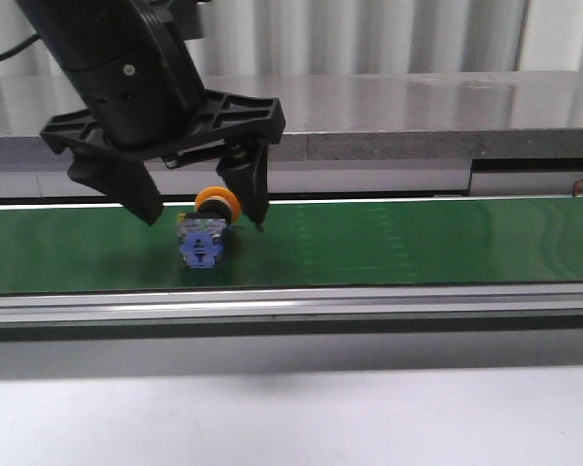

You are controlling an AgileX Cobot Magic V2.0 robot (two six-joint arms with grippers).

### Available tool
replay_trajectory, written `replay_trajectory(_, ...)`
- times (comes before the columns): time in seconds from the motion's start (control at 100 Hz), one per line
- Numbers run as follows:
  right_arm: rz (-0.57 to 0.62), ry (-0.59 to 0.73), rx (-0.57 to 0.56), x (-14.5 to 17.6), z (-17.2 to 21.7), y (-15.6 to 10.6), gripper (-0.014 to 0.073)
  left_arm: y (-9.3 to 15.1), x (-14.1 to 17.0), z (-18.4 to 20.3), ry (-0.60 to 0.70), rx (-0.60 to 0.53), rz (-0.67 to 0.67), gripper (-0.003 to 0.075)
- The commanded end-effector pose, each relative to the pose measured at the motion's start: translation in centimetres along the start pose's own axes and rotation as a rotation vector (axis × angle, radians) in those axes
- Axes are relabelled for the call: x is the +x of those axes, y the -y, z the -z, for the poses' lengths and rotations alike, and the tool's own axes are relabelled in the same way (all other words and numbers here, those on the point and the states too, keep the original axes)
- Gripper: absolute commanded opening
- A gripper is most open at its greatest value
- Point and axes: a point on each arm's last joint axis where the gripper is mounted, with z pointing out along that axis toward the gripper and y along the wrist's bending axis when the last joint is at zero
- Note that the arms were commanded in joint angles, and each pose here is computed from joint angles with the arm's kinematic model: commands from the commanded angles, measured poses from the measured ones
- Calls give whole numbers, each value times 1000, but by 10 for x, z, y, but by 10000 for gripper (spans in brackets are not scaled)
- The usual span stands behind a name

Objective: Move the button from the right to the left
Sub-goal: 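Lower the left gripper over the button on the belt and close it, then lift the button off the belt with the left gripper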

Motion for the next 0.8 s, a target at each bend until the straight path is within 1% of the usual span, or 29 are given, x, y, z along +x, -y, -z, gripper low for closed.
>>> replay_trajectory(0.0,9,90,17,-13,3,1,-67,6,-13,12,86,35,6,617)
replay_trajectory(0.14,9,90,17,-13,3,1,-67,6,-10,4,57,24,5,615)
replay_trajectory(0.21,9,90,17,-13,3,1,-67,6,-10,4,53,21,3,562)
replay_trajectory(0.26,9,90,17,-13,3,1,-67,5,-10,4,51,19,1,488)
replay_trajectory(0.45,9,90,17,-13,3,1,-67,3,-7,4,19,-13,-20,87)
replay_trajectory(0.52,9,90,17,-13,3,1,-67,1,-6,5,14,-33,-39,-20)
replay_trajectory(0.7,9,90,17,-13,3,1,-67,-2,-11,28,70,-49,-71,-20)
replay_trajectory(0.79,9,90,17,-13,3,1,-67,-11,-12,48,96,-91,-95,-20)
